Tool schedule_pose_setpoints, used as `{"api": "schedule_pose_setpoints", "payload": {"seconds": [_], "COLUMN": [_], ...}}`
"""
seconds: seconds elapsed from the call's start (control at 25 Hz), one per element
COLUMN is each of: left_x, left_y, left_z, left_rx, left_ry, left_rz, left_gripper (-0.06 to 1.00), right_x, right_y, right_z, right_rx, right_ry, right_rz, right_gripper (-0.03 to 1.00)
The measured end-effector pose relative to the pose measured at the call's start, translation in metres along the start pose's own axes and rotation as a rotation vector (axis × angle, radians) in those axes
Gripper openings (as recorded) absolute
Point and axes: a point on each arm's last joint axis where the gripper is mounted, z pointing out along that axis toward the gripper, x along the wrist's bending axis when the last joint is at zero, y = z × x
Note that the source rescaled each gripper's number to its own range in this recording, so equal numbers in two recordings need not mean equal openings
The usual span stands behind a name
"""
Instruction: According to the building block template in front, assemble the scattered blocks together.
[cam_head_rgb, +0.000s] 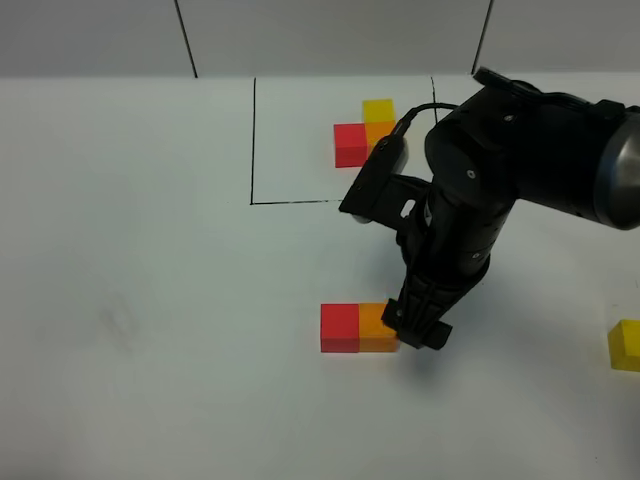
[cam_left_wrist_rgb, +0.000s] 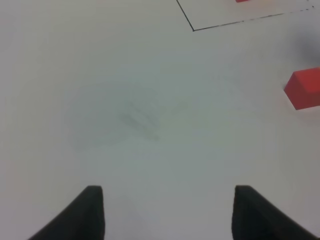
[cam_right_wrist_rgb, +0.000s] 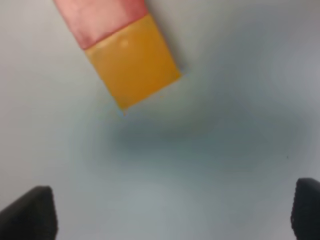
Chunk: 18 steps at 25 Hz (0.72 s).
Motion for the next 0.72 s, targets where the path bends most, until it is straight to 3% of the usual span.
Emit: {"api": "schedule_pose_setpoints", "payload": {"seconds": [0.24, 0.44, 0.72], "left_x": [0.0, 0.0, 0.0], "left_y": [0.0, 0.0, 0.0], "left_z": [0.0, 0.0, 0.0], "left_rx": [0.0, 0.0, 0.0], "left_ry": [0.0, 0.0, 0.0], "left_rz": [0.0, 0.0, 0.0], "left_gripper": [0.24, 0.24, 0.24], "right_x": [-0.033, -0.059, -0.072], "right_y": [-0.015, -0.053, -0.122], "right_z": [0.001, 0.007, -0.017], "right_rx": [0.026, 0.046, -0.102], "right_ry": [-0.028, -0.094, -0.154], "right_rz": [0.281, 0.509, 0.838], "right_gripper": [0.9, 0.89, 0.86]}}
